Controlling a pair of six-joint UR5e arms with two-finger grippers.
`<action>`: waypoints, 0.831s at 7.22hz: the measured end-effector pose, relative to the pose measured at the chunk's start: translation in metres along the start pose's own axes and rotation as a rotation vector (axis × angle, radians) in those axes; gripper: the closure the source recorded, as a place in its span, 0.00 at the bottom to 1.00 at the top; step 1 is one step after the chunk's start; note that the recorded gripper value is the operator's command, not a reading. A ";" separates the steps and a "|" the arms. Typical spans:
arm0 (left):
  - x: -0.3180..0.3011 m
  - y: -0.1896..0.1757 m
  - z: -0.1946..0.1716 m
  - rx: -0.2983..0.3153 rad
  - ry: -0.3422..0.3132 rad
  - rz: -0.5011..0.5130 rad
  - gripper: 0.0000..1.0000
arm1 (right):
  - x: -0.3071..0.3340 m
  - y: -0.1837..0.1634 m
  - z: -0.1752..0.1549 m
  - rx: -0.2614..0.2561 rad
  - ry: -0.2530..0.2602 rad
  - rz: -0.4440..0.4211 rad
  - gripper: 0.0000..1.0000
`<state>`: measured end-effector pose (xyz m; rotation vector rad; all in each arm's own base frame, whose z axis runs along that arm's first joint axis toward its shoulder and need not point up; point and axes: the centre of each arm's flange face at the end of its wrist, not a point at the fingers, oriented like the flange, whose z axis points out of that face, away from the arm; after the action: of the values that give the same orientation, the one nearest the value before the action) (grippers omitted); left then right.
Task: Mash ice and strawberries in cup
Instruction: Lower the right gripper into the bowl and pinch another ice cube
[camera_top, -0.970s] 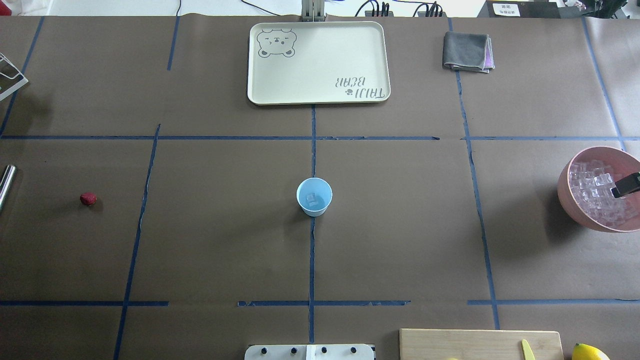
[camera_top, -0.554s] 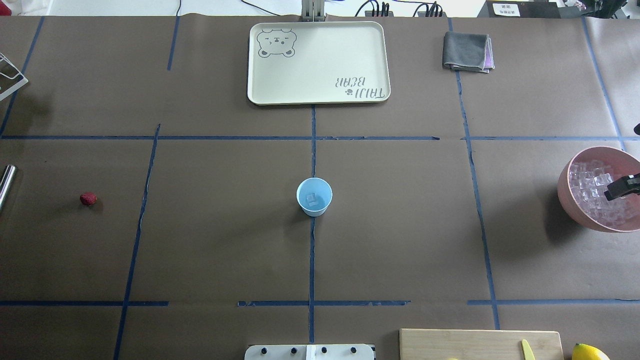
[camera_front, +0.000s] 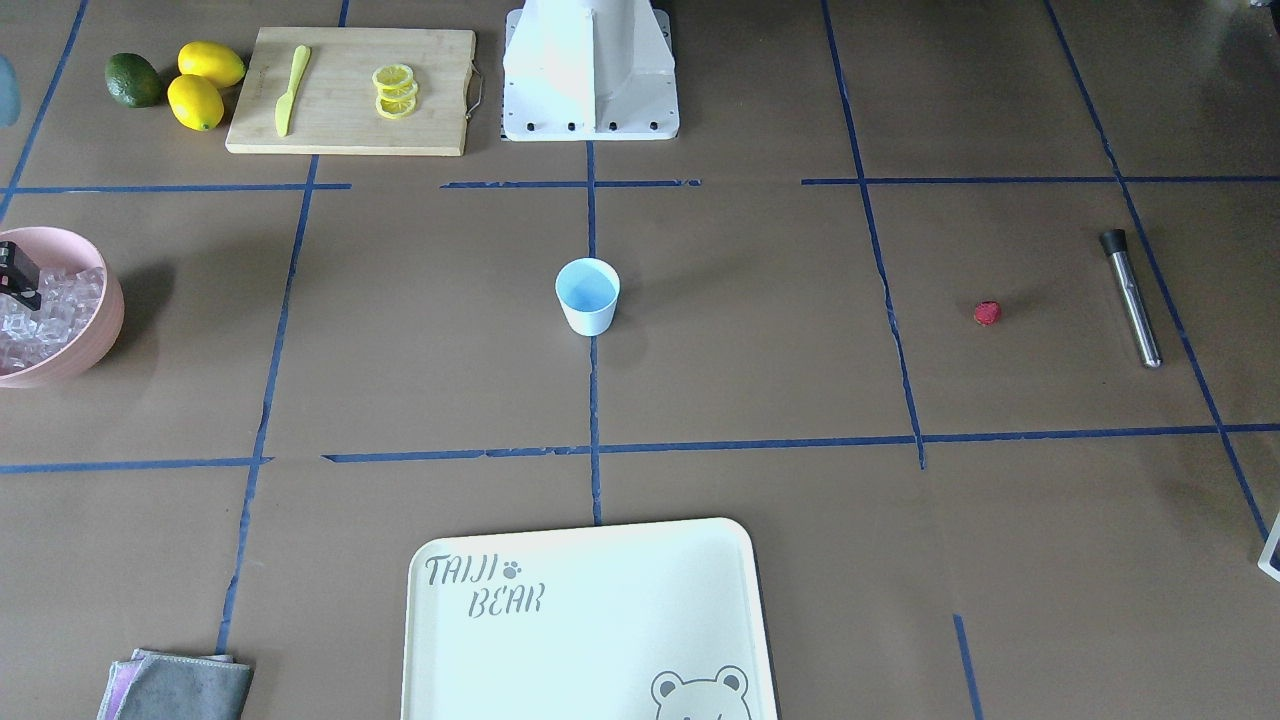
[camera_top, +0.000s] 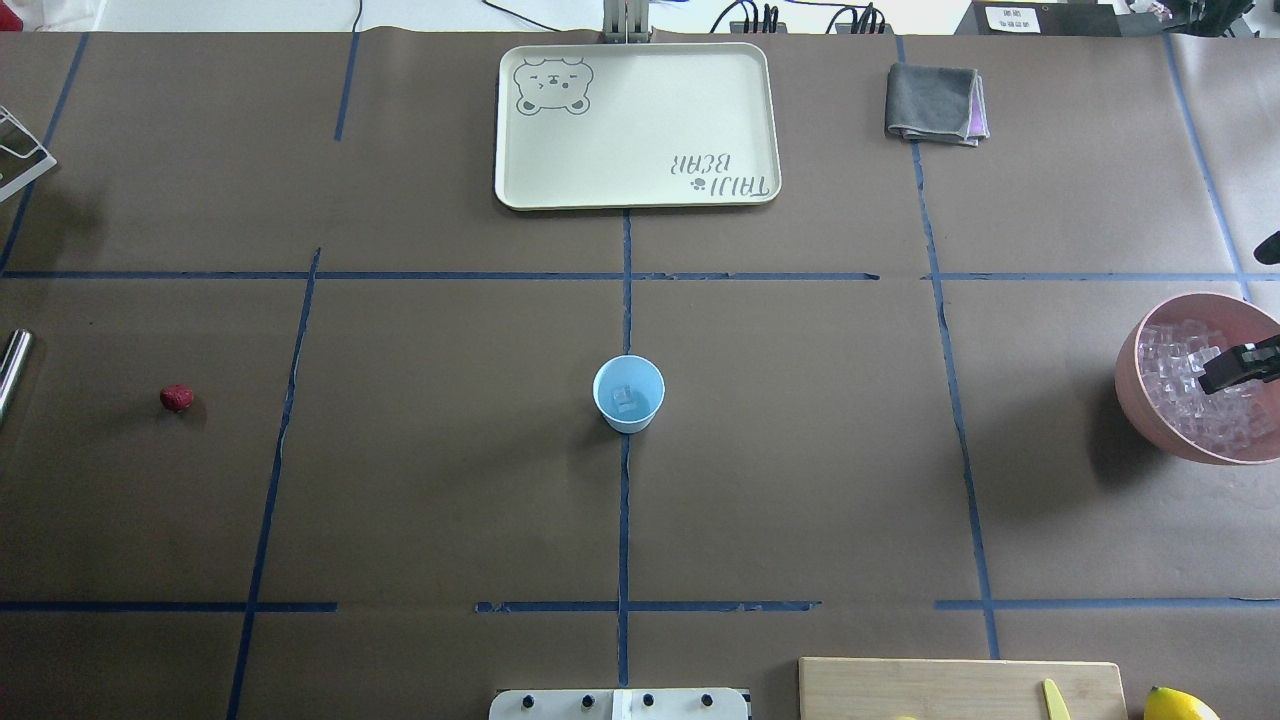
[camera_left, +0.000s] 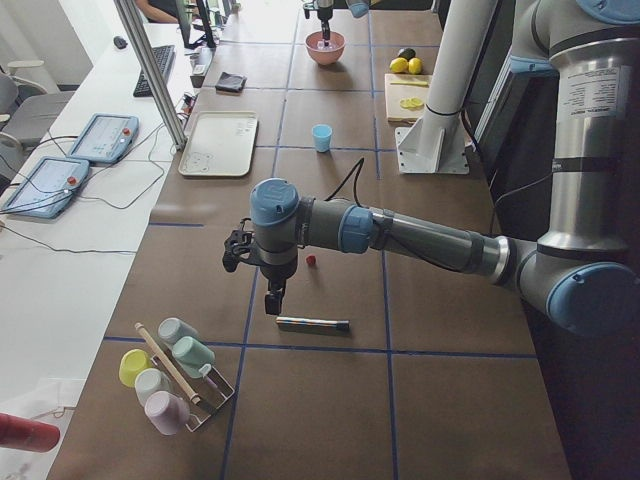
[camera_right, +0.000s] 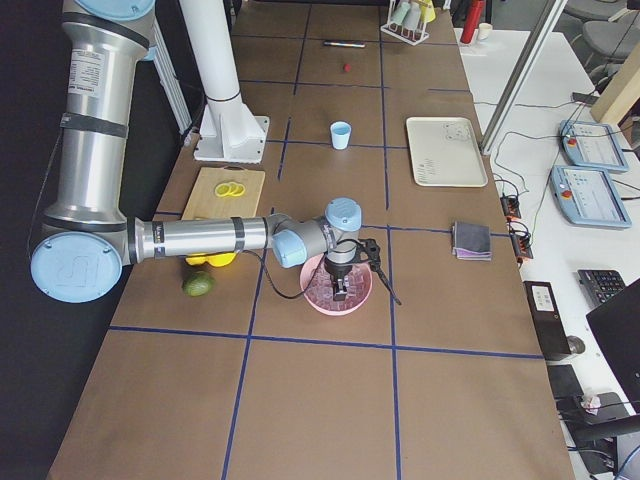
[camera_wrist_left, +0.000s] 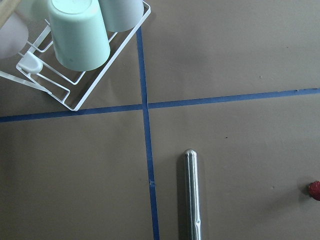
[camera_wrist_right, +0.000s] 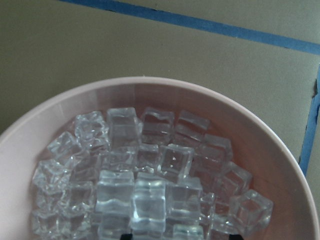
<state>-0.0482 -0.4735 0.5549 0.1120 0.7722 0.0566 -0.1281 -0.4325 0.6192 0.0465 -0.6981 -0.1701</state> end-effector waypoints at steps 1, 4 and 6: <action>0.001 0.000 -0.001 0.002 0.000 0.002 0.00 | 0.002 0.002 0.001 -0.002 0.002 0.002 0.29; 0.003 0.000 -0.003 0.005 0.000 0.005 0.00 | 0.004 0.004 0.001 -0.004 0.004 0.004 0.65; 0.004 0.000 -0.004 0.005 0.001 0.005 0.00 | 0.004 0.004 0.000 -0.003 0.002 0.004 1.00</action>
<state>-0.0482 -0.4728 0.5496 0.1182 0.7729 0.0591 -0.1250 -0.4292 0.6222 0.0422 -0.6954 -0.1669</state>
